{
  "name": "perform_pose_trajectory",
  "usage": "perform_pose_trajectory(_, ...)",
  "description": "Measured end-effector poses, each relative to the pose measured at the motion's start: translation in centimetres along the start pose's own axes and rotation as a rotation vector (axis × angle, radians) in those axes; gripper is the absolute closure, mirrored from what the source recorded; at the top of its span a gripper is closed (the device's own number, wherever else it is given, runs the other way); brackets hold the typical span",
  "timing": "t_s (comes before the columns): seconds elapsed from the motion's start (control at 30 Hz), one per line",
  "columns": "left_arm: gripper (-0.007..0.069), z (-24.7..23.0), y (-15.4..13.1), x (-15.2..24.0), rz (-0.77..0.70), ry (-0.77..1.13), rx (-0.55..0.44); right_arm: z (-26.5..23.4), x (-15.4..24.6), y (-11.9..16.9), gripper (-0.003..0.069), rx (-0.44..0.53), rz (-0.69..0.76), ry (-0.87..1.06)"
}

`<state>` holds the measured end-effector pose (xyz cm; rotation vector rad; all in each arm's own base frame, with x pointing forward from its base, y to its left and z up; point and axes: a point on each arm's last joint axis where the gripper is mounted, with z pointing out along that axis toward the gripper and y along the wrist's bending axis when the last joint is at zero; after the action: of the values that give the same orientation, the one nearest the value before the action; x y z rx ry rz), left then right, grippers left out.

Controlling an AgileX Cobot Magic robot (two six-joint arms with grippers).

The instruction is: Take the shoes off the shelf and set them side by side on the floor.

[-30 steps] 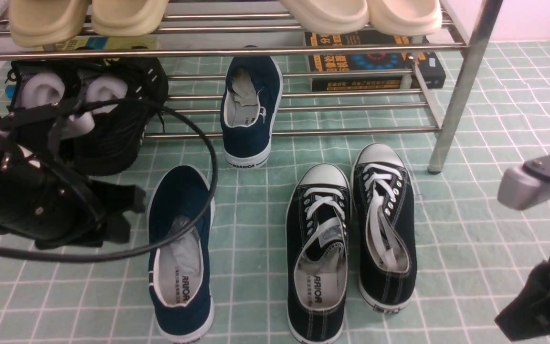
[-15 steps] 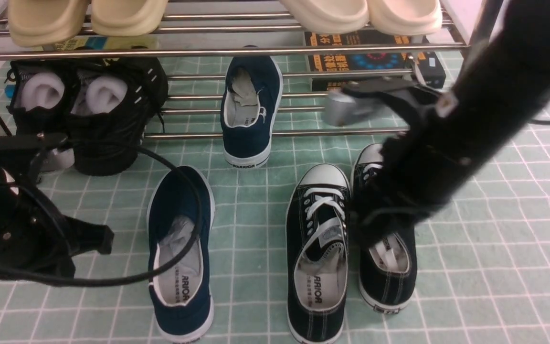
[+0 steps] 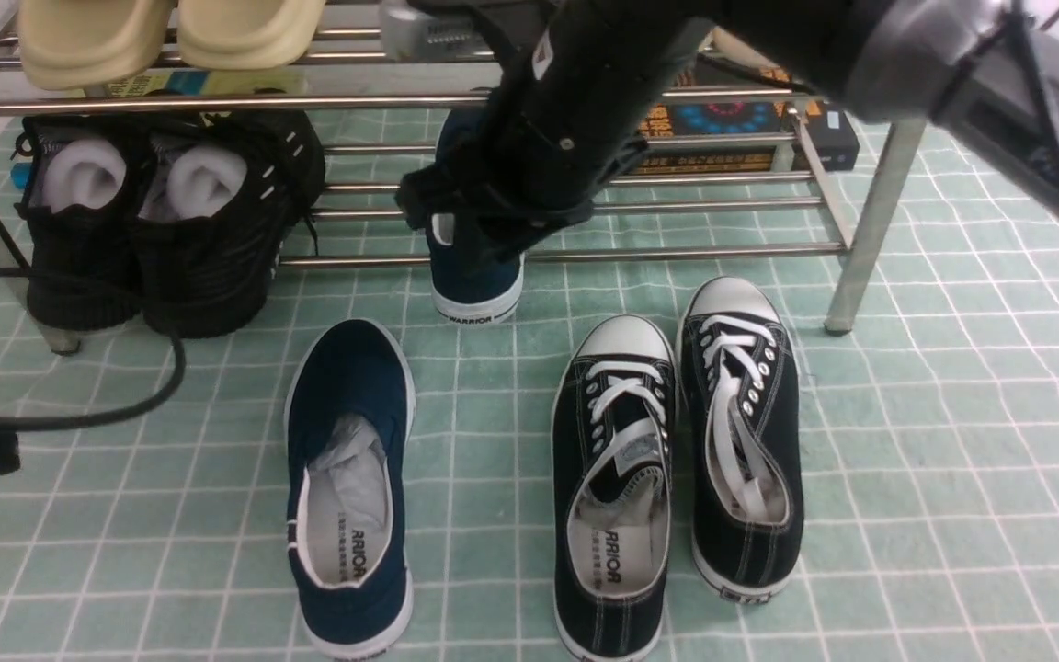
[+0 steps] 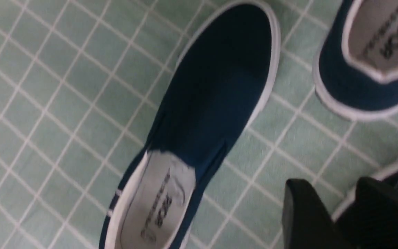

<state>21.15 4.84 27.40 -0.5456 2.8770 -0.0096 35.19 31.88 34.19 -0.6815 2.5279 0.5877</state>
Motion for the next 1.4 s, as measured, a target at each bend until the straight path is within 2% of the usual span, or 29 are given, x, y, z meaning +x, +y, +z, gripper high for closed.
perform_pose_trajectory(0.03, 0.0614, 0.0, 0.0, 0.0, -0.005, 0.001, 0.007, 1.2, -0.4, -0.2, 0.0371, 0.004, 0.001, -0.030)
perform_pose_trajectory(0.07, 0.0614, 0.0, 0.0, 0.0, -0.006, 0.001, 0.009, 1.2, -0.5, -0.2, 0.0371, 0.003, 0.001, -0.039)
perform_pose_trajectory(0.1, 0.0614, 0.0, 0.0, 0.0, -0.007, 0.002, 0.016, 2.7, -0.9, -0.6, 0.0330, 0.016, -0.001, -0.077)
perform_pose_trajectory(0.2, 0.0614, 0.0, -0.1, 0.0, -0.011, 0.001, 0.024, 4.9, -1.6, -1.2, 0.0292, 0.033, -0.008, -0.166)
perform_pose_trajectory(0.4, 0.0609, 0.0, -0.3, -0.1, -0.021, -0.011, 0.047, 8.4, -2.2, -2.2, 0.0279, 0.040, 0.000, -0.268)
perform_pose_trajectory(0.63, 0.0606, 0.0, -0.3, -0.2, -0.022, -0.015, 0.048, 10.7, -1.9, -3.8, 0.0291, 0.062, 0.036, -0.269)
perform_pose_trajectory(0.8, 0.0606, 0.0, -0.3, -0.2, -0.022, -0.018, 0.049, 10.7, -1.9, -4.0, 0.0424, 0.084, 0.026, -0.261)
perform_pose_trajectory(0.9, 0.0606, 0.0, -0.3, -0.2, -0.021, -0.018, 0.048, 10.4, -1.9, -3.9, 0.0562, 0.088, 0.030, -0.234)
perform_pose_trajectory(0.97, 0.0606, 0.0, -0.3, -0.2, -0.018, -0.018, 0.046, 9.8, -1.8, -3.8, 0.0625, 0.098, 0.020, -0.193)
perform_pose_trajectory(1.17, 0.0599, 0.0, -0.3, -0.3, -0.018, -0.029, 0.046, 6.8, -1.2, -3.4, 0.0622, 0.126, -0.044, -0.021)
perform_pose_trajectory(1.27, 0.0594, 0.0, -0.3, -0.4, -0.018, -0.039, 0.047, 3.4, -1.1, -2.0, 0.0622, 0.070, -0.044, 0.024)
perform_pose_trajectory(1.4, 0.0590, 0.0, -0.3, -0.6, -0.022, -0.062, 0.050, -0.6, -1.3, -0.3, 0.0622, -0.008, -0.031, -0.010)
